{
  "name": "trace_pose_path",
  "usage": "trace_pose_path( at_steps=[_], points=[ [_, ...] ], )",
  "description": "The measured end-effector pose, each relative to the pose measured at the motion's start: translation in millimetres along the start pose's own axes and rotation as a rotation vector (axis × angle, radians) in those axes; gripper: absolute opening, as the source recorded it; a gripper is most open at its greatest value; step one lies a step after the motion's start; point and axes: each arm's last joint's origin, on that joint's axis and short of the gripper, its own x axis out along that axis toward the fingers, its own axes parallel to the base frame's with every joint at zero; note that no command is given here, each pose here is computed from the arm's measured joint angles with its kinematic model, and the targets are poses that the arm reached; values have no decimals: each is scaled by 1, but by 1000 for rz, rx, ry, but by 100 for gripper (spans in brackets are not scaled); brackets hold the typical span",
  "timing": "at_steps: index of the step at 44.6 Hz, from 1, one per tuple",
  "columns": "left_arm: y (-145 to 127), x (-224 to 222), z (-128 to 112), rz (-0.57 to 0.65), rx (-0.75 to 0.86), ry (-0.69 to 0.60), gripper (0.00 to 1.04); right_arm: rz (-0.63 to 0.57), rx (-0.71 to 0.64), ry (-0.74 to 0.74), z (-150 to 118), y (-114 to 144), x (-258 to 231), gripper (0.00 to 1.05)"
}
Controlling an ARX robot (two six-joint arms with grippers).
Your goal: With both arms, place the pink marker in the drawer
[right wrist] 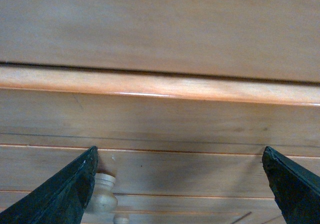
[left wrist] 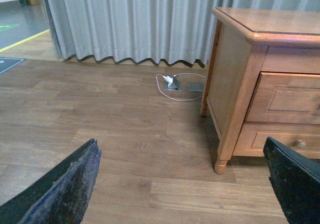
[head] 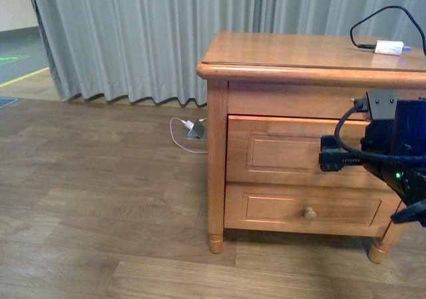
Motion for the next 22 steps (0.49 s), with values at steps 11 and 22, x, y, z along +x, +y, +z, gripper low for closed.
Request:
trace_pose_path(
  at_steps=[11, 22],
  points=[
    [0, 0, 0, 0, 0, 0, 99, 3, 0, 4, 4, 1, 10, 96],
    [0, 0, 0, 0, 0, 0, 99, -14, 37, 106, 2, -7, 0, 96]
  ],
)
